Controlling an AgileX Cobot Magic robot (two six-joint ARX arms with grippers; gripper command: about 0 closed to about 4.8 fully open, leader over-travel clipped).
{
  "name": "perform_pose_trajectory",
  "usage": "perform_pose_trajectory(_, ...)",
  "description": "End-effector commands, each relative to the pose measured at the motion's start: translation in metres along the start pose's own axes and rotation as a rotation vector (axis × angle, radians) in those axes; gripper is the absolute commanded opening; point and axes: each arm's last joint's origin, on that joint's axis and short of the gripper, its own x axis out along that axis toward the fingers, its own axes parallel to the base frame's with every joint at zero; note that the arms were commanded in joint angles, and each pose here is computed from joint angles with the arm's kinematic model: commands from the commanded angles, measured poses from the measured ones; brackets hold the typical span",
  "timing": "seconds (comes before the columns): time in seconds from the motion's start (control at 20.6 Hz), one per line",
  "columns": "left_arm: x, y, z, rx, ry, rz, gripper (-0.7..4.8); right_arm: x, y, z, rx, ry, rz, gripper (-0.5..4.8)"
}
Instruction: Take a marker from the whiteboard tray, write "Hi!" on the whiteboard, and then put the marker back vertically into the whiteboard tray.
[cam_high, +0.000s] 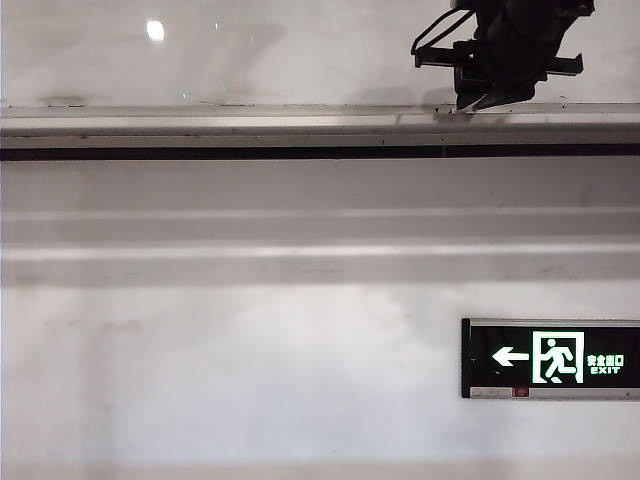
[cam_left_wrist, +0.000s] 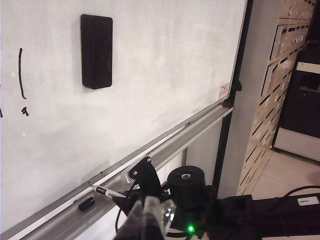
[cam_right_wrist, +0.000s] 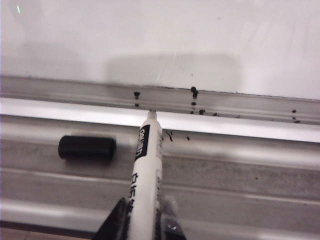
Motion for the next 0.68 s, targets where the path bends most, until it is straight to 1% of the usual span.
perform_pose_trajectory(0.05,-0.0022,-0.0005,0.0033,0.004,-0.021,-0.005,-0.06,0.0007,0.0010,0.0040,0.010,-0.037,0.005,-0.02)
perform_pose_trajectory(0.19,-0.0023,-0.0005,0.0033,0.004,-0.020,-0.004,-0.06,0.0009,0.0010,0.0038,0.010,-0.037,0.005,0.03)
perform_pose_trajectory(0.24,-0.0023,-0.0005,0.0031,0.004,-0.018,-0.004,-0.06,0.0009,0.0010,0.0036,0.010,-0.037,0.005,0.42)
perform_pose_trajectory(0.29,-0.0023,-0.0006,0.0027,0.003,-0.014,-0.005,-0.06,0.0009,0.0010,0.0036,0.010,-0.037,0.006,1.05)
perform_pose_trajectory(0.34,-0.0023,-0.0006,0.0021,0.002,-0.008,-0.005,-0.06,0.0009,0.0011,0.0037,0.010,-0.037,0.009,1.40)
perform_pose_trajectory(0.49,-0.0023,-0.0006,0.0018,0.001,-0.005,-0.005,-0.06,0.0009,0.0011,0.0038,0.010,-0.037,0.009,1.40)
perform_pose_trajectory(0.53,-0.0023,-0.0006,0.0018,0.001,-0.005,-0.005,-0.06,0.0009,0.0013,0.0039,0.010,-0.038,0.010,1.63)
perform_pose_trajectory(0.63,-0.0023,-0.0006,0.0018,0.001,-0.004,-0.005,-0.06,0.0008,0.0014,0.0040,0.010,-0.038,0.013,1.90)
perform_pose_trajectory(0.68,-0.0023,-0.0006,0.0017,0.001,-0.004,-0.005,-0.06,0.0005,0.0014,0.0044,0.010,-0.039,0.015,1.90)
